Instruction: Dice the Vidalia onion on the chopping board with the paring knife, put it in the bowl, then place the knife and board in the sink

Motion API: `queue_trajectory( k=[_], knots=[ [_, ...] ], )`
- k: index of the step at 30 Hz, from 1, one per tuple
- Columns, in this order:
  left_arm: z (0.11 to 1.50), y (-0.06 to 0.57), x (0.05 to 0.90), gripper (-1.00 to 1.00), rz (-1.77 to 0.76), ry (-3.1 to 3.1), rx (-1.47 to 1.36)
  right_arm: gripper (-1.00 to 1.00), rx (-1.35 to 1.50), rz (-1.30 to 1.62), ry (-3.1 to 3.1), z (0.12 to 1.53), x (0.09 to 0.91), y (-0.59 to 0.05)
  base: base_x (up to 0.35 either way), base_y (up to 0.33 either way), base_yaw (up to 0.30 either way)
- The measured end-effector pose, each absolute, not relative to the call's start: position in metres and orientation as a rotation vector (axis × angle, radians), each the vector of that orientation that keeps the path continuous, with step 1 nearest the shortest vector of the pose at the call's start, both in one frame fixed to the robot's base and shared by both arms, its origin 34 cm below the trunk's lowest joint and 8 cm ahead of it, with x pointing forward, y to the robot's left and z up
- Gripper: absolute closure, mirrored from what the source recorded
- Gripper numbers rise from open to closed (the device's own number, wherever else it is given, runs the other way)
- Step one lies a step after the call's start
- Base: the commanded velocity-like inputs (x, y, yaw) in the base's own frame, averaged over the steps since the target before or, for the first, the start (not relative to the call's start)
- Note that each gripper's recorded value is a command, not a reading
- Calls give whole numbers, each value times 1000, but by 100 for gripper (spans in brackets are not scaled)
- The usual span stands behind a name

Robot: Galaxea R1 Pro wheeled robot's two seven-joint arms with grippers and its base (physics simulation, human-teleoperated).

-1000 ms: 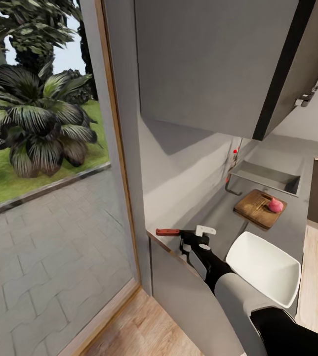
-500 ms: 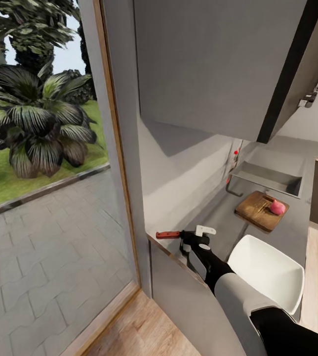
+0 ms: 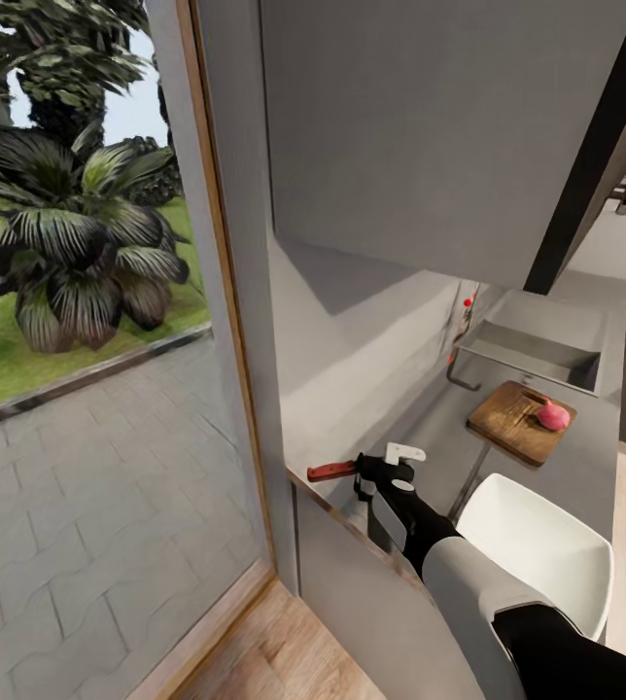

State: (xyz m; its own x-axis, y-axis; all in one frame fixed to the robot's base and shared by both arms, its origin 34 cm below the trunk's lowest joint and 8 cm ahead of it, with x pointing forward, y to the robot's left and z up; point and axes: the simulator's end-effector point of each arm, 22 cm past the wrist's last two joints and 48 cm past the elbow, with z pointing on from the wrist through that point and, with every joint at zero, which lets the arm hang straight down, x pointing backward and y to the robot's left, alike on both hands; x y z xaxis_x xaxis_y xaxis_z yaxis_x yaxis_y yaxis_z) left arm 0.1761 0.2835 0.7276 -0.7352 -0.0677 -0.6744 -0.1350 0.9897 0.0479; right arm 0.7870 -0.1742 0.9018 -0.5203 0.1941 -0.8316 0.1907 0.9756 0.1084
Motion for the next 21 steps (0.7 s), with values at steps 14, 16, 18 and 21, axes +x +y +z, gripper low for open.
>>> queue_trajectory(
  k=[14,16,18,21],
  knots=[
    [728,283,176,-100,120,2398,-141,-100,271,3,2130,902,787,-174,65,0,0],
    [728,283,176,-100,120,2398,-141,-100,271,3,2129,902,787,-175,260,0,0],
    [728,283,176,-100,120,2398,-141,-100,271,2,2130,902,787,-175,144,0,0],
    [728,283,176,-100,120,2398,-141,-100,271,3,2130,902,787,-174,30,0,0]
  ],
)
